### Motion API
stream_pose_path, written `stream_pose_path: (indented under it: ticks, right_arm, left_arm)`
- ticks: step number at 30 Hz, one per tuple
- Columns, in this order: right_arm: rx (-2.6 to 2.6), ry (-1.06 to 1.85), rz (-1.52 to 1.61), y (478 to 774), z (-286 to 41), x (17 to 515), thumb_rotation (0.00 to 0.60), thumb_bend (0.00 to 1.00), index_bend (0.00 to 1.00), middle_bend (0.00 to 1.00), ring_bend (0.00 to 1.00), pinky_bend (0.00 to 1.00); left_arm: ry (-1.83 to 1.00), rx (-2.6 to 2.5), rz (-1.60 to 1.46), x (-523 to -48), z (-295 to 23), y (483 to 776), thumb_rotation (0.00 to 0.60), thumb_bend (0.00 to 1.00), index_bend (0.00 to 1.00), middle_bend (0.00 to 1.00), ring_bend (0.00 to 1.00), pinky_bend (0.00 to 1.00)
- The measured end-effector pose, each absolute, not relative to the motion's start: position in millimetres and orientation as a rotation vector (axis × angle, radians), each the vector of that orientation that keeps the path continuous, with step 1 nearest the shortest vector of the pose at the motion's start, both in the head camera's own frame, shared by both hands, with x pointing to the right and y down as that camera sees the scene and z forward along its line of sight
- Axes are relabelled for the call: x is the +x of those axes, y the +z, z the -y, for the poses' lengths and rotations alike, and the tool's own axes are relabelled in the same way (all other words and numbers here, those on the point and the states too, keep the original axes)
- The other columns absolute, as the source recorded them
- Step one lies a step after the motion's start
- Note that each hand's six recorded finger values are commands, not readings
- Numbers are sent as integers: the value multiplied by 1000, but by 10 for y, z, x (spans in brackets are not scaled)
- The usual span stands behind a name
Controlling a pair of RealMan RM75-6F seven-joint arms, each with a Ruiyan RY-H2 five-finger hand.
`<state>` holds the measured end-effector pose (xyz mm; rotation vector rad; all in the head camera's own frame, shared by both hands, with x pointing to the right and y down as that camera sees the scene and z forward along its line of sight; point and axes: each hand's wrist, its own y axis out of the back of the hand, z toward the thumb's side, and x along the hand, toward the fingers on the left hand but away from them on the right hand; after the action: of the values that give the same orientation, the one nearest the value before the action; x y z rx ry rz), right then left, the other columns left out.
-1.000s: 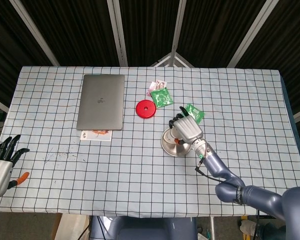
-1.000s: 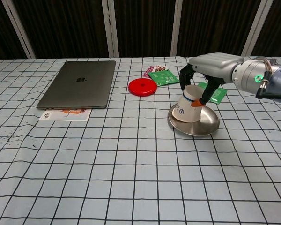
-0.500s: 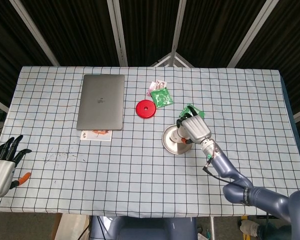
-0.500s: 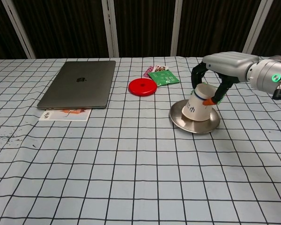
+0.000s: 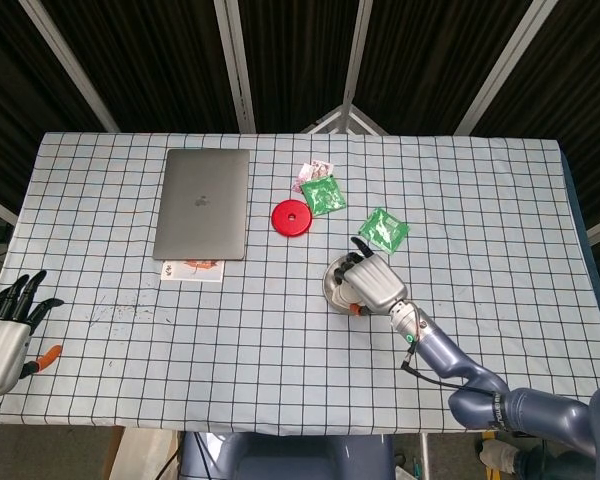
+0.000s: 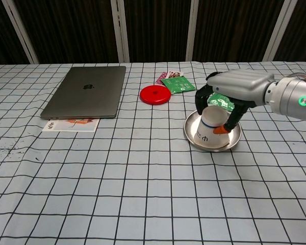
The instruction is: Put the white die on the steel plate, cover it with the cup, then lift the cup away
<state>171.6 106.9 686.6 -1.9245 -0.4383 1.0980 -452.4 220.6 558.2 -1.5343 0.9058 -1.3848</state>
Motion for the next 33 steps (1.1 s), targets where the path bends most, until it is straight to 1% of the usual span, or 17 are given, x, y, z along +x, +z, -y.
stream_pose_path:
  ticks: [8,23,33]
  right_arm:
    - [-1961,1087,521,6834,-960,1627,600,344,516,504,268,0]
    - [-1933,1175,578,7042,-788,1862,600,345,515,504,268,0]
    - [-1882,1158,625,6971,-670,2035,600,345,527,504,268,0]
  left_arm:
    - [-1383,-1537,-897,-4515,-2208,5591,600,275,288,0,0,128]
    - [-1392,-1528,-895,-4520,-2209,5597,600,275,289,0,0,128]
    - [-1396,-1528,-891,-4515,-2210,5605,600,275,291,0,0,128]
